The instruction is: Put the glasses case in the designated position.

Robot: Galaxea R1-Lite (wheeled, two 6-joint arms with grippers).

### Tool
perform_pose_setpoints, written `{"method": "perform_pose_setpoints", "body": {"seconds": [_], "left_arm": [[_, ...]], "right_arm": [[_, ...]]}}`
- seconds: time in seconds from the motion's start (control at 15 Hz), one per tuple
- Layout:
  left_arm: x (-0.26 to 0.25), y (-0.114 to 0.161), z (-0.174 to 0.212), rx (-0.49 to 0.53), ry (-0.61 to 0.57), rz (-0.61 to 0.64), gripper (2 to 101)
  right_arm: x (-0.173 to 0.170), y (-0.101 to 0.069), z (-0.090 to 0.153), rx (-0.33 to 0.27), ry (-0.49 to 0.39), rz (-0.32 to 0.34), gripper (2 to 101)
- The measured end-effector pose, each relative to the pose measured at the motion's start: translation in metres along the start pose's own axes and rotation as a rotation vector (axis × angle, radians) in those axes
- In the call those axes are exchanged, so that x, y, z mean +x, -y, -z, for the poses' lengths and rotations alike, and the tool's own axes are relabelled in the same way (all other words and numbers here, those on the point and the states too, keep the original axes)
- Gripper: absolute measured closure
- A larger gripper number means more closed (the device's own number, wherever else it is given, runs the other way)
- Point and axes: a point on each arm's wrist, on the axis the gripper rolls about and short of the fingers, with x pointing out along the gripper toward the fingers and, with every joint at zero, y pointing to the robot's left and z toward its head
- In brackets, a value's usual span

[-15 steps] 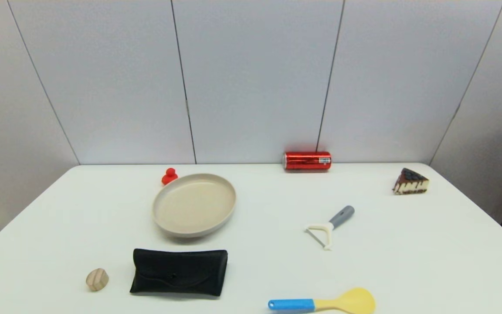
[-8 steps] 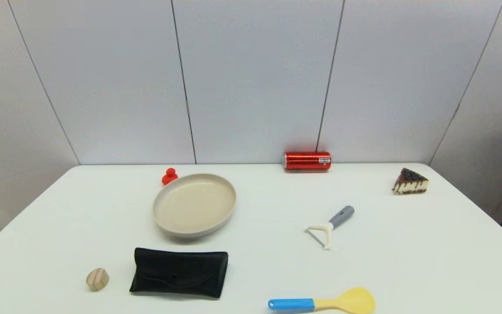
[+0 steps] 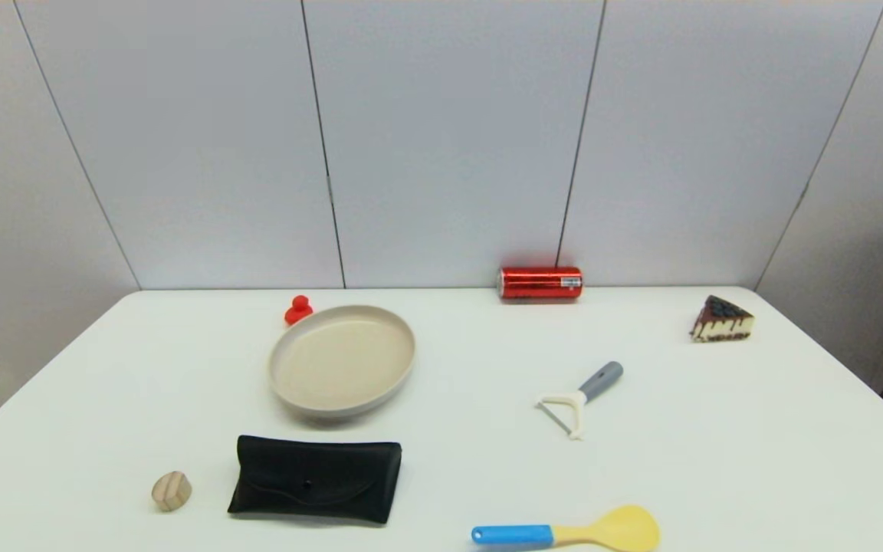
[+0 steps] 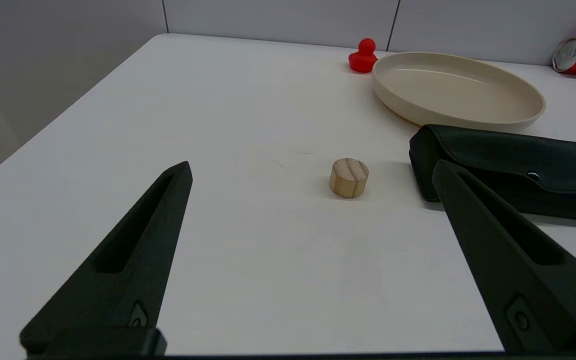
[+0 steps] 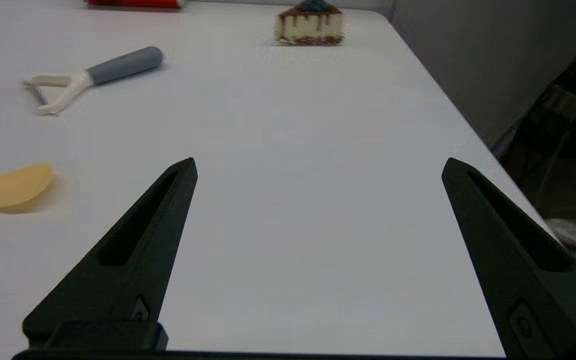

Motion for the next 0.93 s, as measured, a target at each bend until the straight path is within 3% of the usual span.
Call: {"method": "perform_pose_setpoints", "body": {"seconds": [0.33,0.6,0.8,0.93], "left_arm": [[0.000,0.000,0.000,0.000,0.000,-0.001,5.4],[0.000,0.000,0.000,0.000,0.000,0.000,5.4],[0.000,0.000,0.000,0.000,0.000,0.000,5.4],[0.000,0.000,0.000,0.000,0.001,0.000,5.4]], "right_arm": [[-0.005,-0.003,0.011,-0.007,0.079,-0.112,5.2],[-0.004,-0.004,0.016,0.013,0.114,-0.117,5.2],[-0.004,-0.003,0.016,0.109,0.115,-0.107,5.2],[-0.004,-0.003,0.016,0.115,0.115,-0.106,5.2]]}}
